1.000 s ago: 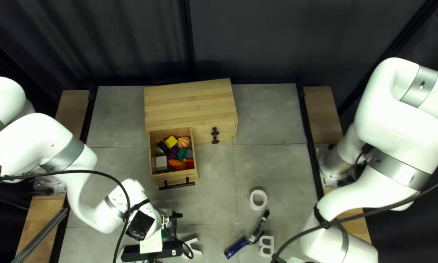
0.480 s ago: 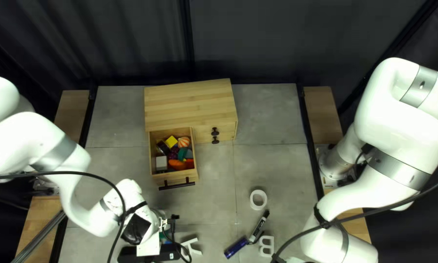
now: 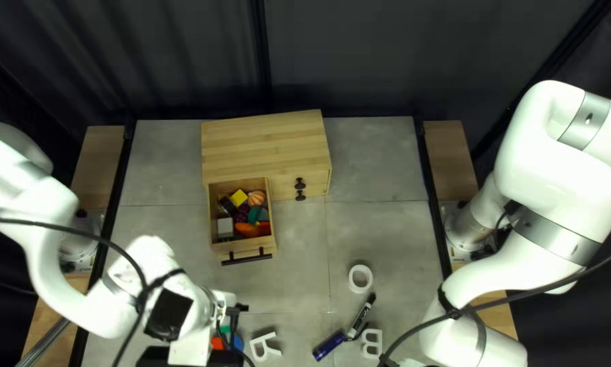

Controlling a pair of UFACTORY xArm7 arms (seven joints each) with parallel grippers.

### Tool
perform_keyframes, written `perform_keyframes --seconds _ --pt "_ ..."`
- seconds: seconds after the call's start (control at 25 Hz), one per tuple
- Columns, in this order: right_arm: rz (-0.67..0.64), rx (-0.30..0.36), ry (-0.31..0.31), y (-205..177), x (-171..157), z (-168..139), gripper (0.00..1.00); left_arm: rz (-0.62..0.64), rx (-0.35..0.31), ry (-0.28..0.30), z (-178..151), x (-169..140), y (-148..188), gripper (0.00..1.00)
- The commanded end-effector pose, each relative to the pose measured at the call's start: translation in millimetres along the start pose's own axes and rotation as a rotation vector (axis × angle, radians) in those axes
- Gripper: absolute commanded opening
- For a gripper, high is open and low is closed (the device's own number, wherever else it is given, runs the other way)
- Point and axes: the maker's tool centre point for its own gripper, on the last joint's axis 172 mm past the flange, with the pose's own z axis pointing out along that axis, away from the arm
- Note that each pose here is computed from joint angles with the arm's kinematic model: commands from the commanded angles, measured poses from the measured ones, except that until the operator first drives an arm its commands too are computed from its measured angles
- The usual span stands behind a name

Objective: Open drawers and place objects into drawer and close

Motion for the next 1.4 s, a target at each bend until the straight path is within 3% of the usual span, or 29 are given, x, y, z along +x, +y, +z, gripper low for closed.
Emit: perform_keyframes --seconds 0.04,0.16,0.2,0.24,0.28,0.32,0.44,0.64,0.88,0.92,1.08,1.24,1.4 --pt "0.0 0.0 0.0 0 0 0 1.0 -0.014 0.009 -0.052 6 -59 -13 0.0" --pt "0.0 0.0 0.0 0 0 0 1.0 -0.043 0.007 -0.083 29 -84 -16 0.04" --pt "0.0 0.0 0.0 0 0 0 1.0 -0.061 0.007 -0.094 40 -91 -13 0.23" --pt "0.0 0.0 0.0 0 0 0 1.0 -0.071 0.008 -0.1 45 -93 -12 0.73" --pt "0.0 0.0 0.0 0 0 0 1.0 -0.096 0.009 -0.106 56 -98 -7 0.96" --pt "0.0 0.0 0.0 0 0 0 1.0 -0.11 0.01 -0.106 61 -99 -4 1.0" --pt "0.0 0.0 0.0 0 0 0 1.0 -0.151 0.012 -0.105 66 -94 6 1.0" --pt "0.0 0.0 0.0 0 0 0 1.0 -0.153 0.018 -0.076 41 -53 19 1.0" --pt "0.0 0.0 0.0 0 0 0 1.0 -0.006 -0.024 0.074 15 75 6 1.0" --pt "0.0 0.0 0.0 0 0 0 1.0 0.006 -0.03 0.087 15 82 5 1.0" --pt "0.0 0.0 0.0 0 0 0 1.0 0.016 -0.092 0.153 45 141 9 1.0" --pt "0.0 0.0 0.0 0 0 0 1.0 0.036 -0.113 0.186 74 165 16 1.0" --pt "0.0 0.0 0.0 0 0 0 1.0 0.069 -0.102 0.183 88 179 7 1.0"
